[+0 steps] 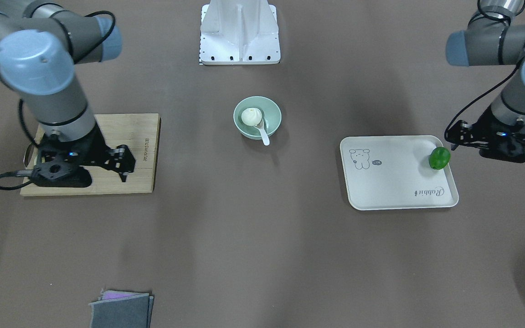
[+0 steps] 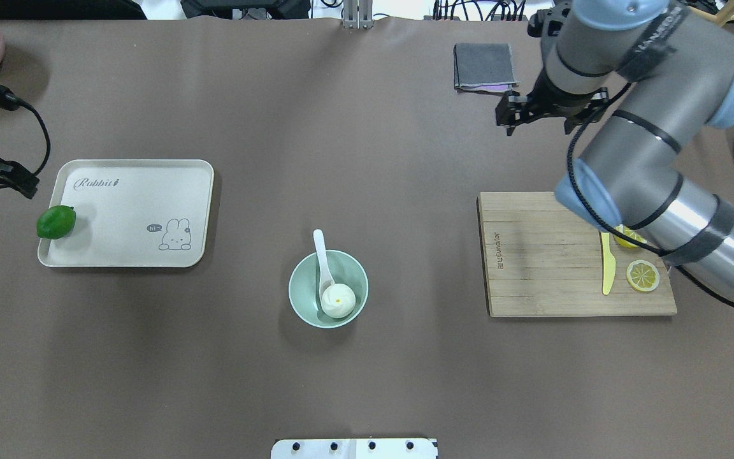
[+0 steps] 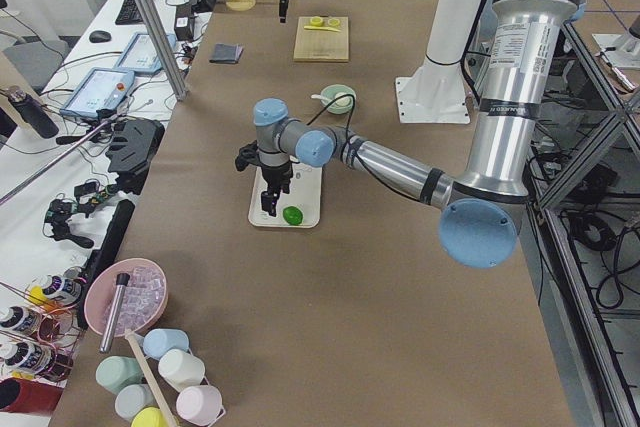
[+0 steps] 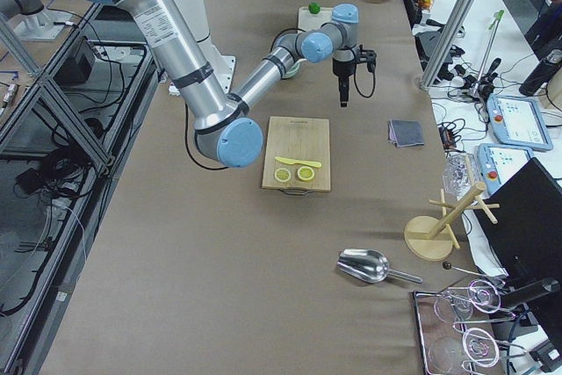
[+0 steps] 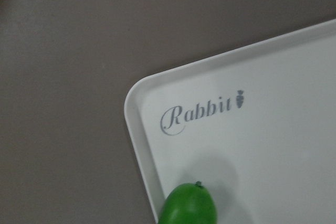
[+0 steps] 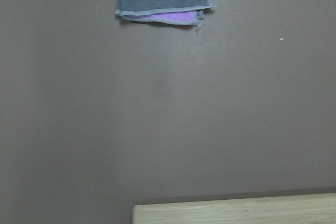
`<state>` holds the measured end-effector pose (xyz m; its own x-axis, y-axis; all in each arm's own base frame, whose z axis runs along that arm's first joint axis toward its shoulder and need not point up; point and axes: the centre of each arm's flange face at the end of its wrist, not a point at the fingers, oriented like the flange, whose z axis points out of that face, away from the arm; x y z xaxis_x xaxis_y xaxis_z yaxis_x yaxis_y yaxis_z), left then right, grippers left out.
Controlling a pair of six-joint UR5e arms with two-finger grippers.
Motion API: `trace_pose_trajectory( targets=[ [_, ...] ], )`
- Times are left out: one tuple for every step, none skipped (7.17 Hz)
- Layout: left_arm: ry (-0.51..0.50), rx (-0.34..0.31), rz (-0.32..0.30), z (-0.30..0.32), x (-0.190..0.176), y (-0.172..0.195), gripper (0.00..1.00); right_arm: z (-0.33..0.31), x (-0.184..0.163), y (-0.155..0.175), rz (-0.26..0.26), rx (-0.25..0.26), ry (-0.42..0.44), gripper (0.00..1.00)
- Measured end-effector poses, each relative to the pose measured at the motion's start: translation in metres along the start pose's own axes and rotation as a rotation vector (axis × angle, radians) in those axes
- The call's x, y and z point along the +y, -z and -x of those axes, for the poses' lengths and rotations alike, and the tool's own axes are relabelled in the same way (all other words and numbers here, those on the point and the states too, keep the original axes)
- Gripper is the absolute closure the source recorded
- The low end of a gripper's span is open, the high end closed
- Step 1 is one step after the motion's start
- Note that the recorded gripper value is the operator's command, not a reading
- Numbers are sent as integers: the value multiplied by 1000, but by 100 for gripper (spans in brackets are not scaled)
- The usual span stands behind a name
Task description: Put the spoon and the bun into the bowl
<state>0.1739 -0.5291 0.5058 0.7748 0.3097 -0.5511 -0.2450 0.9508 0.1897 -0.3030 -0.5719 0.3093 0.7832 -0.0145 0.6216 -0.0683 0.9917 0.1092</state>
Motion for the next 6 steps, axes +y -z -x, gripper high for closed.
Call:
trace_pose_trajectory(
  targets=[
    [-7,-10,24,41,5,16,2,-76,5,1,26,9,63,0],
    [-12,-23,42,87,17,33,2,-152,17,5,53,7,104,0],
    [-13,-20,53,129,35,43,2,-224,35,10,80,-4,117,0],
    [0,12,54,161,52,48,2,-296,58,11,106,-13,128,0],
    [20,50,48,177,63,50,2,-364,87,10,127,-12,147,0],
    [29,68,40,182,67,52,2,-419,118,8,149,-10,136,0]
  ],
)
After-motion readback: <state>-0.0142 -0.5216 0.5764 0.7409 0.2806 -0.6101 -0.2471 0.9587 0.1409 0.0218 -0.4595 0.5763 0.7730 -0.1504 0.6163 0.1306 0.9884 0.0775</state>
